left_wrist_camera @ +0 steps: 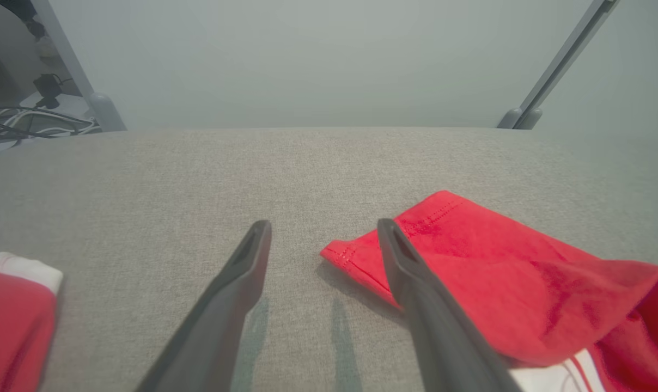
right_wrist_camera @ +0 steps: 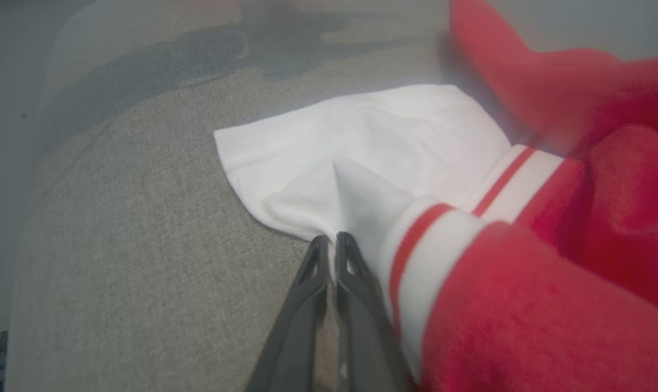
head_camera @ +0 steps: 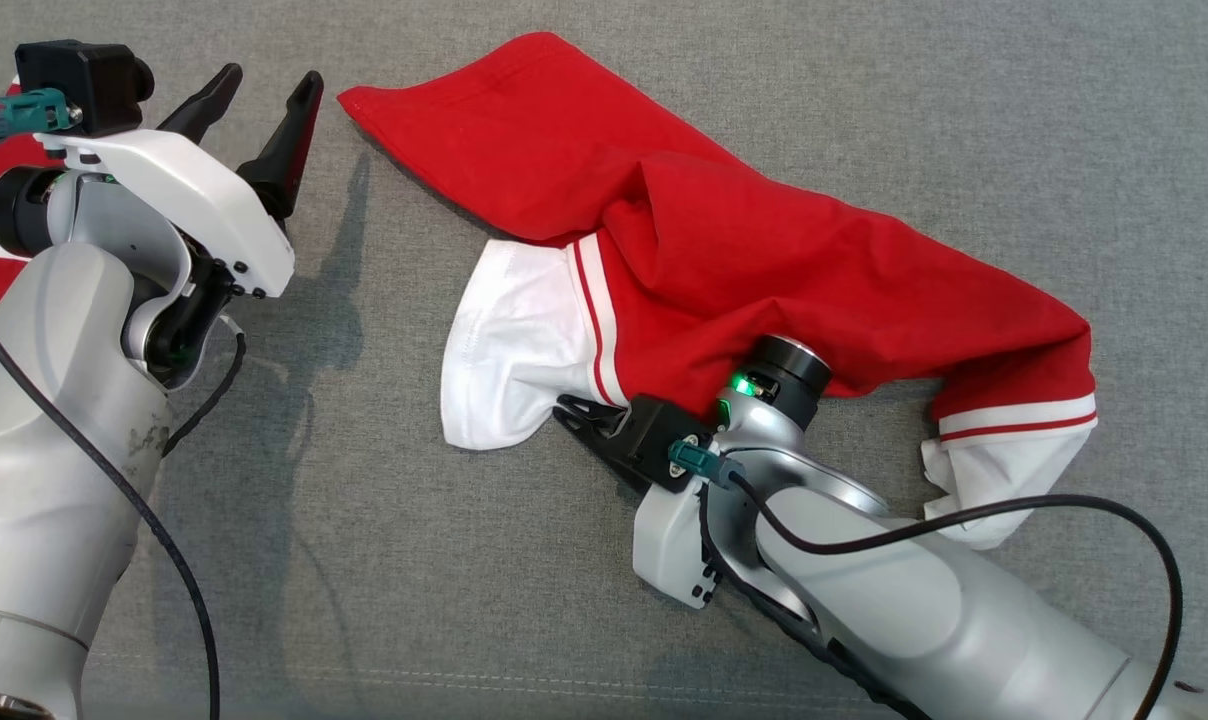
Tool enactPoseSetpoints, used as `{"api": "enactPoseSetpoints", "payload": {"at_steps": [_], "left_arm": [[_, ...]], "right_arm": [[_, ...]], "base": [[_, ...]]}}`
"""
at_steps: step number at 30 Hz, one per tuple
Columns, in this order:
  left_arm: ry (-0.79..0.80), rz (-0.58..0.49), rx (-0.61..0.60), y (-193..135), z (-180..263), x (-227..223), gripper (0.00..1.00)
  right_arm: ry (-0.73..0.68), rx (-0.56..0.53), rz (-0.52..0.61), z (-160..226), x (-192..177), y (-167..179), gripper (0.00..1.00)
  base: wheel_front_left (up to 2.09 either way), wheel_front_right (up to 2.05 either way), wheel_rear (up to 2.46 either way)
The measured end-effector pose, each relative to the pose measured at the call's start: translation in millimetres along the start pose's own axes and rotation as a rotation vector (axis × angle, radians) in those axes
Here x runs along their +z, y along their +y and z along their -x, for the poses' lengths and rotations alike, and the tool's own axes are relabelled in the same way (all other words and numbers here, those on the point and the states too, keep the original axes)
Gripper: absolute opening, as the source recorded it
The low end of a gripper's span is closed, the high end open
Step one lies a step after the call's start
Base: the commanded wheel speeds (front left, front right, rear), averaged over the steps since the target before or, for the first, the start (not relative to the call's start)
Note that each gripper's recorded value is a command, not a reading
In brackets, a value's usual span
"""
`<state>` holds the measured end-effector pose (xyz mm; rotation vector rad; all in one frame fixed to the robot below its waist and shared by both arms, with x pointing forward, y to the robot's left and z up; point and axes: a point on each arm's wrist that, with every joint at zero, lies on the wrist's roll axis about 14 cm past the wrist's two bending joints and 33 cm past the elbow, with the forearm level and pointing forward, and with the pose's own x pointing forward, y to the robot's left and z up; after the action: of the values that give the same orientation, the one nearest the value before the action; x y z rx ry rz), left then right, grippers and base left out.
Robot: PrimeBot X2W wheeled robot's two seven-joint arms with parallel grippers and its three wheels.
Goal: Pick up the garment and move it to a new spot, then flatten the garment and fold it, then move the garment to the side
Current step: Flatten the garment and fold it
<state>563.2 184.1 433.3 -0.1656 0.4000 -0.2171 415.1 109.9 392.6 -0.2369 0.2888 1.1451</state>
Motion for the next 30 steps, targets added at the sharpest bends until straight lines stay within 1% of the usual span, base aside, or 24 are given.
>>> {"api": "enactPoseSetpoints", "payload": {"at_steps": [7, 14, 19, 22, 27, 30], "left_arm": [[-0.022, -0.009, -0.001, 3.4, -2.8, 7.8, 1.0], [-0.001, -0.003, -0.013, 2.0, -8.6, 2.5, 1.0], [0.069, 0.005, -0.049, -7.9, -15.9, -8.2, 1.0], [0.114, 0.033, -0.065, -10.0, -19.9, -13.0, 1.0], [0.198, 0.084, -0.094, -15.3, -27.1, -23.4, 1.0], [0.247, 0.107, -0.092, -11.9, -31.6, -32.0, 1.0]], "right_arm": [[-0.003, -0.072, -0.055, 6.3, -1.9, -21.7, 0.0], [-0.067, -0.162, -0.138, 20.2, 0.4, -43.4, 0.0], [-0.089, -0.242, -0.222, 38.8, -13.8, -51.1, 0.0], [-0.107, -0.301, -0.267, 51.9, -20.9, -57.0, 0.0], [-0.146, -0.408, -0.313, 76.1, -25.3, -72.7, 0.0], [-0.165, -0.452, -0.324, 87.1, -25.2, -80.0, 0.0]], "base": [[0.0, 0.0, 0.0], [0.0, 0.0, 0.0], [0.0, 0.0, 0.0], [0.0, 0.0, 0.0], [0.0, 0.0, 0.0], [0.0, 0.0, 0.0]]}}
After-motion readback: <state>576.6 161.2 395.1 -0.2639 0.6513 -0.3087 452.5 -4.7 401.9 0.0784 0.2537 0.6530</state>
